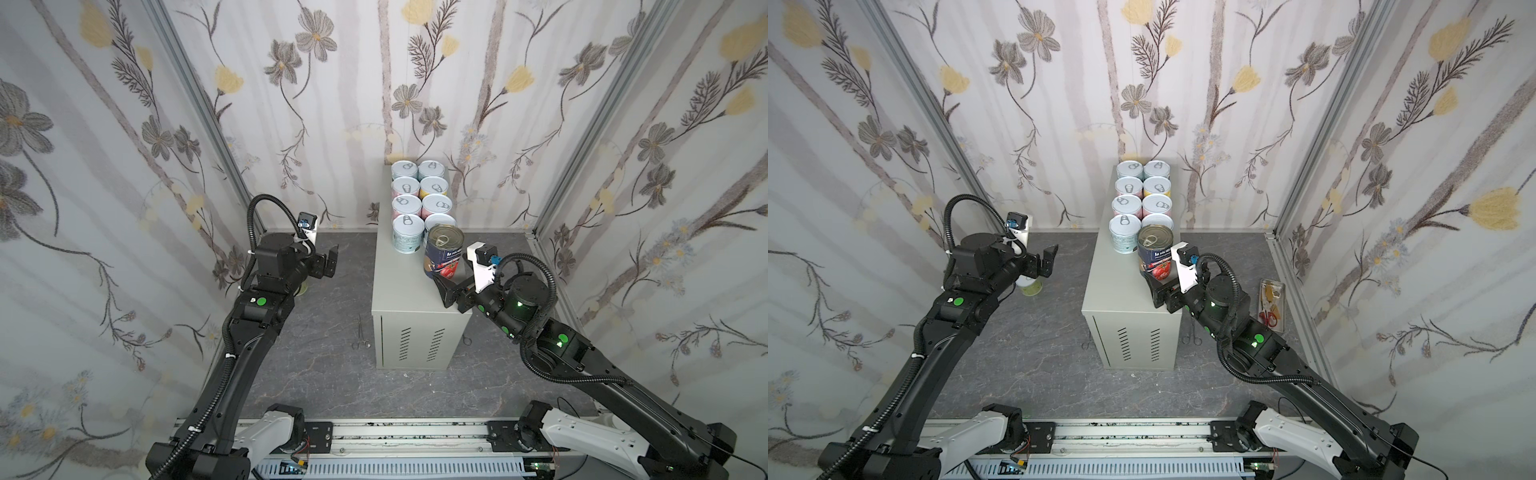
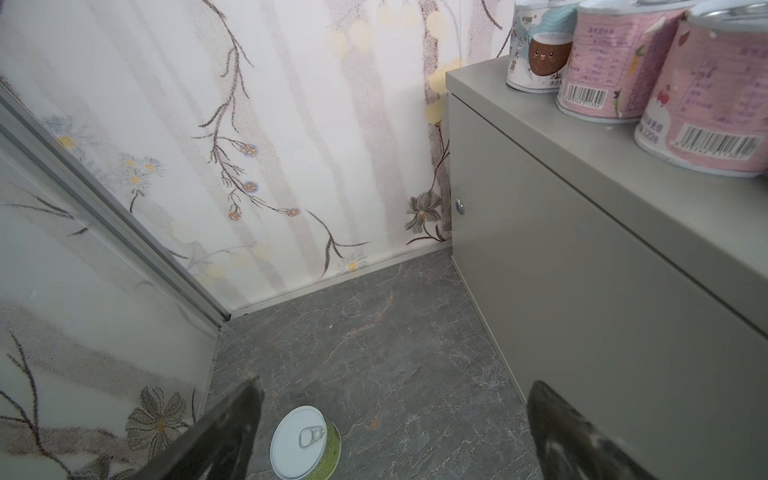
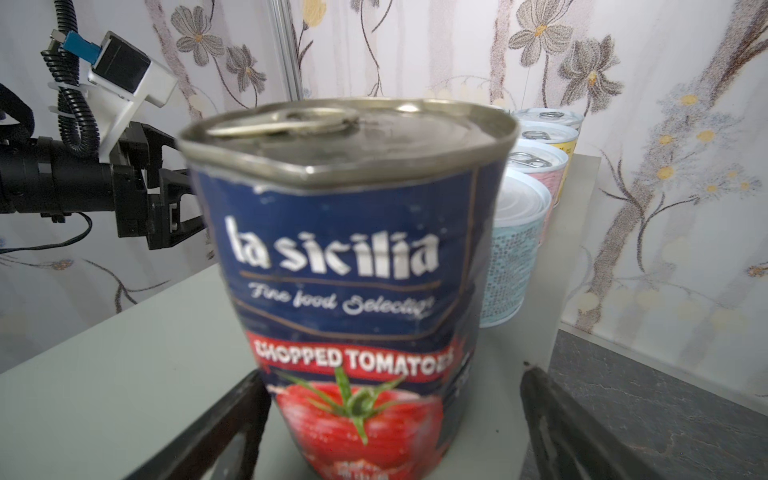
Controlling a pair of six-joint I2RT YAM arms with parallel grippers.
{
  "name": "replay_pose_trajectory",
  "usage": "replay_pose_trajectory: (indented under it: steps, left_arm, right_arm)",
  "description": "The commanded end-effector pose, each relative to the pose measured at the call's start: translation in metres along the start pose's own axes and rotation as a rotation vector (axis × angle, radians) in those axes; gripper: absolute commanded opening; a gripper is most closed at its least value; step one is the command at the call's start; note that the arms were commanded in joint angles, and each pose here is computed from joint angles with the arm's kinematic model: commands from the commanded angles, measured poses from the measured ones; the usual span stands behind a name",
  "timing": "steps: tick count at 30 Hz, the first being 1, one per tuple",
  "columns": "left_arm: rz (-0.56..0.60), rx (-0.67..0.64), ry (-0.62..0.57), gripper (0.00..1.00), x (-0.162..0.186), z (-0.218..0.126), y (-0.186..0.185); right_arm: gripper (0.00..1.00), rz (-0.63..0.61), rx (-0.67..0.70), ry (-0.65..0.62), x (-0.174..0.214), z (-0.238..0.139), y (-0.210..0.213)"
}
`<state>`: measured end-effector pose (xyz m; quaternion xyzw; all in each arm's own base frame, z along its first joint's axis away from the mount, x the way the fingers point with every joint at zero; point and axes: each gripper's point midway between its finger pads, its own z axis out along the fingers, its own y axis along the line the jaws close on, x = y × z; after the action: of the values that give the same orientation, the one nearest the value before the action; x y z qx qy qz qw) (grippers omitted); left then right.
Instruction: Place and organize the canned foods onto the counter
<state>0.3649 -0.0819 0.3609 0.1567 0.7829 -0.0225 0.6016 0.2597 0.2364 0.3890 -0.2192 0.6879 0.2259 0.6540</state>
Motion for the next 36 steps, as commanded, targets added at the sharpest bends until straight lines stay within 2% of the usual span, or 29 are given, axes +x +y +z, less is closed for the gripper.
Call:
replay_pose_trajectory:
  steps: [1, 7, 28, 36]
  left_arm:
    - [0.002, -0.026, -0.070, 1.00, -0.018, -0.003, 0.006]
    - [-0.005, -0.039, -0.108, 1.00, -0.024, -0.009, 0.008]
    - [-0.007, -0.043, -0.091, 1.00, -0.023, -0.002, 0.009]
    - [-0.004, -0.041, -0.091, 1.00, -0.026, -0.001, 0.009]
  right_arm:
    - [0.94, -0.011, -0.015, -0.033, -0.007, 0.005, 0.005]
    - [0.91, -0.022, -0.014, -0.018, -0.003, 0.015, 0.007]
    - [0.75, -0.010, 0.069, 0.016, 0.006, 0.027, -0.012]
    - [0.73, -0.003, 0.078, 0.037, 0.014, 0.032, -0.018]
